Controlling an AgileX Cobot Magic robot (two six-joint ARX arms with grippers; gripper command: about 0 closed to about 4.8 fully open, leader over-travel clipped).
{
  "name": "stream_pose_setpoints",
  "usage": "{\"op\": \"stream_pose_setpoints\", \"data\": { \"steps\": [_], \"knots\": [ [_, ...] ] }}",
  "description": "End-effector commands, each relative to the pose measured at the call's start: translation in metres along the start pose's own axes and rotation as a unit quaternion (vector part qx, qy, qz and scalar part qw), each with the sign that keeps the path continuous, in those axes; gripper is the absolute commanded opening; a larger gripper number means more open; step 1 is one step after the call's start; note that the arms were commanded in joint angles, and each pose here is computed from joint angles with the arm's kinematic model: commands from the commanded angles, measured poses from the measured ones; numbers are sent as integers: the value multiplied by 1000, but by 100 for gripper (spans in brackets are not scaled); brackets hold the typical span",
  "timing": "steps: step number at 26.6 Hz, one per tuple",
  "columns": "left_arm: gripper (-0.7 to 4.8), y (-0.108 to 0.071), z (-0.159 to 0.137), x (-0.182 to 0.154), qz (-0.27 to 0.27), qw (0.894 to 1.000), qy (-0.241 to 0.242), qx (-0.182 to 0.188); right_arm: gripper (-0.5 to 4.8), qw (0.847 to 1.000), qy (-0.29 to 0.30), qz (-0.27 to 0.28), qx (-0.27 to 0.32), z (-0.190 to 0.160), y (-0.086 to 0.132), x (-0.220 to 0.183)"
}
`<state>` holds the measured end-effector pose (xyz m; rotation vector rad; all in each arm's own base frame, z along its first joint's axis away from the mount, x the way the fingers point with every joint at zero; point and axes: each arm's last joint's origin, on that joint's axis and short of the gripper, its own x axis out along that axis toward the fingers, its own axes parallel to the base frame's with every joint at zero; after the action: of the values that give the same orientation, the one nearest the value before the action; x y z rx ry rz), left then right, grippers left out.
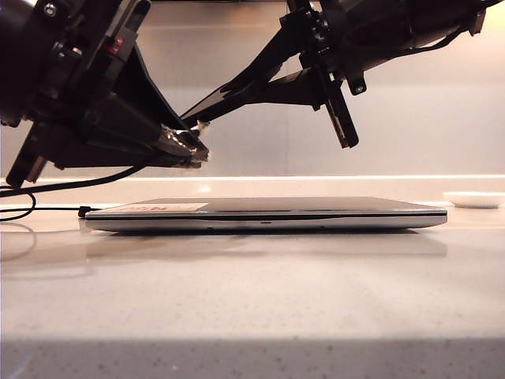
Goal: Pick up the charging cable and the phone, plug the charging cable into the charging port on the phone, and finally place them back on the table.
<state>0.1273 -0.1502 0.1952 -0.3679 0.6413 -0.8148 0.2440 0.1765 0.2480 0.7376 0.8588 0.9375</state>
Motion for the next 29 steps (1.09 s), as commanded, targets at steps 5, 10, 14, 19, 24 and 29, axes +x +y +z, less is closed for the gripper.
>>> {"op": "stream_pose_setpoints", "data": {
  "steps": [5, 10, 14, 19, 24, 29],
  "knots": [
    [-6, -2, 4, -1, -6, 1000, -13, 2, -6, 999, -20, 9, -27, 4, 5, -2],
    [-6, -2, 4, -1, -6, 1000, -13, 2, -6, 999, -25, 9, -31, 5, 6, -2],
    [-6, -2, 4, -1, -6, 1000, -13, 2, -6, 999, -18, 13, -30, 4, 6, -1],
    [-6, -2, 4, -1, -6, 1000, -13, 2, -6, 1000, -5, 14, -25, 2, 5, -1],
    [-6, -2, 4, -1, -6, 1000, -13, 2, -6, 1000, -5, 14, -27, 2, 5, -1],
    [-6, -2, 4, -1, -6, 1000, -13, 2, -6, 999, 1, 17, -41, -2, 8, 2]
  ]
}}
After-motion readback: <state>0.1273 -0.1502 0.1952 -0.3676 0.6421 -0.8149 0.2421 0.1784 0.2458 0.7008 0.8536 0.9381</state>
